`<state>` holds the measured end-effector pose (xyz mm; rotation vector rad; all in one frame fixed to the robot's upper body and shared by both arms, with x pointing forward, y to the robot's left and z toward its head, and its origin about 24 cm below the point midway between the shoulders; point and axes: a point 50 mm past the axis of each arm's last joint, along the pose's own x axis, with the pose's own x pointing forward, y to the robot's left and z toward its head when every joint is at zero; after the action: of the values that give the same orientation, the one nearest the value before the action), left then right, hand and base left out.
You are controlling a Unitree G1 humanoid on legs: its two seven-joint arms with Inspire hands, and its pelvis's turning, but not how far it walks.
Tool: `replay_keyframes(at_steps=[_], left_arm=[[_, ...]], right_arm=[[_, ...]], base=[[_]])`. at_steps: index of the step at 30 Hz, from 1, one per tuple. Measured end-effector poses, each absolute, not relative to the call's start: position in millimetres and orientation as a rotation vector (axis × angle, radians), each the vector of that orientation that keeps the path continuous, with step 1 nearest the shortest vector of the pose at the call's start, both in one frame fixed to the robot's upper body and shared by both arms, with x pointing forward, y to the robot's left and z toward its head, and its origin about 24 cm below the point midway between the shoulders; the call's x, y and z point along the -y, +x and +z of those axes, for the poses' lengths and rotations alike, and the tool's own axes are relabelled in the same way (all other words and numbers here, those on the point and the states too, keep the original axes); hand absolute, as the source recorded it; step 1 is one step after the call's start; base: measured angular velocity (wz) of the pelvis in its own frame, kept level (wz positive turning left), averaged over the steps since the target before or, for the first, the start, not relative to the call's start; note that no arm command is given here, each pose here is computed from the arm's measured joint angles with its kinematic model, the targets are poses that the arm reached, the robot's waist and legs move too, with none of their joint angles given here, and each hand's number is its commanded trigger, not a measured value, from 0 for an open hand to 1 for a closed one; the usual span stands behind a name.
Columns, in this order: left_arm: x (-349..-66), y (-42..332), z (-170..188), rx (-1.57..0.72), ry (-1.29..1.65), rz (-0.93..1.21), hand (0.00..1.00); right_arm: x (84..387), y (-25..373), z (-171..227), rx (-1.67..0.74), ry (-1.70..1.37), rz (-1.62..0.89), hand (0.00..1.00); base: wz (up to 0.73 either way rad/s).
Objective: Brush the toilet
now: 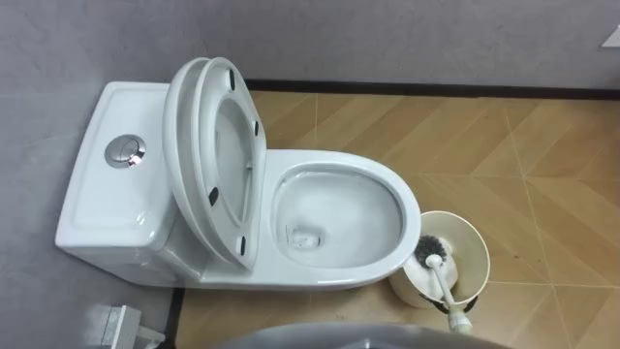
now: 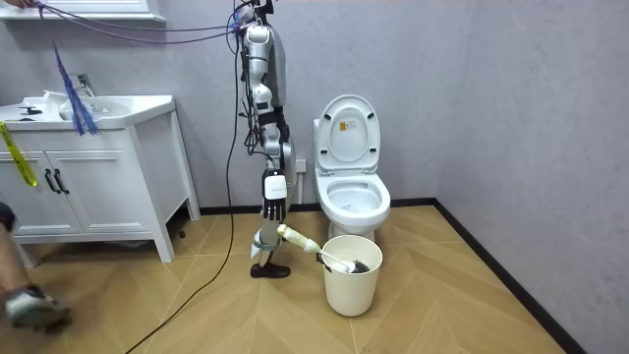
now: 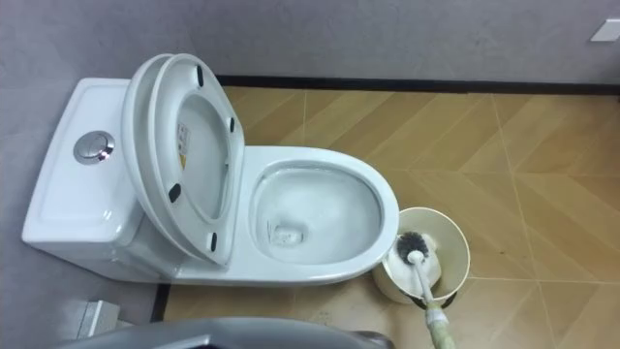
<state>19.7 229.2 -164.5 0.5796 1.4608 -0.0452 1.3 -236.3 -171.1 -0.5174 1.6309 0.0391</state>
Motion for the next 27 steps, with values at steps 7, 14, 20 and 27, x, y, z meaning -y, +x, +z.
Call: replay_keyframes(at_steps=[7,14,20,27], left_arm=[[-229,21,-164,-1.452,0.578,-0.049,0.00],[-228,22,-165,-1.444,0.581,-0.057,0.00],[-228,22,-165,-1.442,0.581,-0.062,0.00],[-228,24,-165,-1.426,0.582,-0.065,0.00]], right_arm=[[236,5,-171,-1.618,-0.523,0.041,0.00],[237,8,-171,-1.595,-0.545,0.018,0.00],[239,10,-170,-1.557,-0.566,-0.020,0.00],[244,24,-166,-1.442,-0.559,-0.172,0.00]], base=[[0.00],[0.00],[0.00],[0.00]])
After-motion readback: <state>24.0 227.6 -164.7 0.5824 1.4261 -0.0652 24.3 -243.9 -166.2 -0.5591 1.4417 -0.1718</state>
